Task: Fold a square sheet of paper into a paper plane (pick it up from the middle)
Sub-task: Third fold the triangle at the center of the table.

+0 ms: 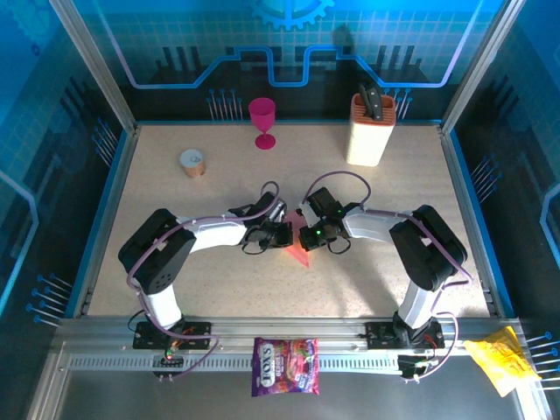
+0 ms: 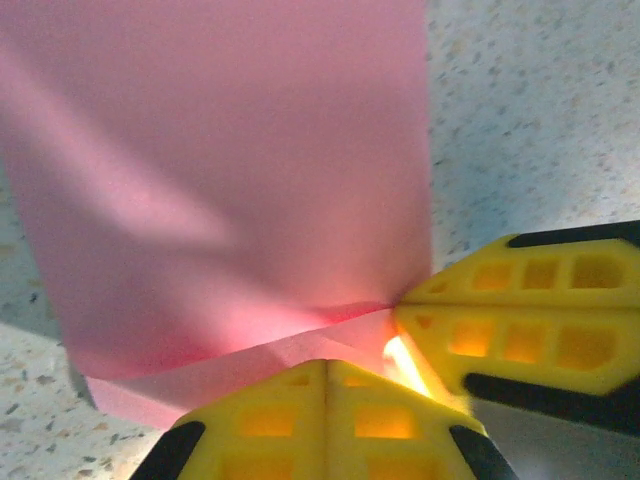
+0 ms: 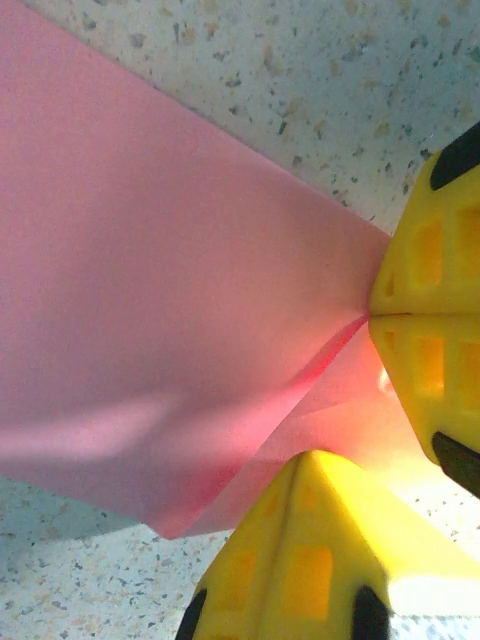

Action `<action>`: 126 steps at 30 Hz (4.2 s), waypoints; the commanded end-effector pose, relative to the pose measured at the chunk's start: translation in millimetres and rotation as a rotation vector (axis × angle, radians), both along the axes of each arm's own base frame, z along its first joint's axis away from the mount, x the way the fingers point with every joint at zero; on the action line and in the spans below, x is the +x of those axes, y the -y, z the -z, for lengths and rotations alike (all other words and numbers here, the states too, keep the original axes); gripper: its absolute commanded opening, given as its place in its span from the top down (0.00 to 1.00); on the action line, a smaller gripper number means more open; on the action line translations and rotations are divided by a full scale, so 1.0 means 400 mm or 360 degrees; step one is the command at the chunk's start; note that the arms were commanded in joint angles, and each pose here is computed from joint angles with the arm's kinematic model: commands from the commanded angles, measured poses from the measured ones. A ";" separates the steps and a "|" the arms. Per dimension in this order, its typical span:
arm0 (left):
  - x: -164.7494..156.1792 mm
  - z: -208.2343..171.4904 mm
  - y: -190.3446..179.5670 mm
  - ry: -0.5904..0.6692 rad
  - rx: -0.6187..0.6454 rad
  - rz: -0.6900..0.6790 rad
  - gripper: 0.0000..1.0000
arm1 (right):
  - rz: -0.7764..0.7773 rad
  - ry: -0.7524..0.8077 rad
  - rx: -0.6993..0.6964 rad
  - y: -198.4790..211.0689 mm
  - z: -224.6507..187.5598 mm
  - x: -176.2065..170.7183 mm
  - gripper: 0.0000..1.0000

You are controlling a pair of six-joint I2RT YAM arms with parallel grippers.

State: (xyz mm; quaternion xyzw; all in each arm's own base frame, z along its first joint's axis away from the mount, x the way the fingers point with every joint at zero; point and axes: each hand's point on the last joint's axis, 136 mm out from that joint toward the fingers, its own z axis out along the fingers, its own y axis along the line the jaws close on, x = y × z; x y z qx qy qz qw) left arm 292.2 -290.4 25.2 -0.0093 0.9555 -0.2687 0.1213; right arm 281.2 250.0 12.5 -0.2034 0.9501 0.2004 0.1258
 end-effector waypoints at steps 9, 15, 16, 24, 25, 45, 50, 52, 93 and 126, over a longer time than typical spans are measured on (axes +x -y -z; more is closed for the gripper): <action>-0.025 0.066 -0.028 -0.0032 0.0094 0.0010 1.00 | 0.0028 -0.0196 -0.0187 0.068 0.100 -0.067 1.00; -0.045 0.097 -0.048 -0.0065 0.0134 0.0003 1.00 | 0.0025 -0.0199 -0.0189 0.068 0.101 -0.068 1.00; -0.046 0.097 -0.049 -0.0068 0.0130 0.0001 1.00 | 0.0024 -0.0199 -0.0188 0.068 0.101 -0.068 1.00; -0.018 0.046 -0.030 -0.0001 0.0116 0.0027 1.00 | 0.0024 -0.0200 -0.0180 0.065 0.099 -0.067 1.00; -0.015 0.043 -0.028 0.0006 0.0116 0.0031 1.00 | 0.0025 -0.0200 -0.0181 0.066 0.098 -0.067 1.00; -0.061 0.125 -0.074 -0.0084 0.0188 -0.0019 1.00 | 0.0094 -0.0037 0.0110 0.010 -0.125 -0.019 0.72; -0.062 0.130 -0.076 -0.0089 0.0188 -0.0026 1.00 | 0.0127 -0.0049 0.0227 -0.001 -0.155 -0.066 0.82; -0.063 0.131 -0.075 -0.0092 0.0188 -0.0027 1.00 | 0.0123 -0.0075 0.0263 -0.015 -0.149 -0.097 0.90; -0.068 0.149 -0.085 -0.0106 0.0227 -0.0019 1.00 | 0.0171 -0.0269 0.0475 -0.088 -0.068 -0.127 1.00; -0.044 0.129 -0.173 -0.0033 0.0392 -0.0302 1.00 | 0.0461 -0.0571 0.0357 0.043 0.123 -0.190 1.00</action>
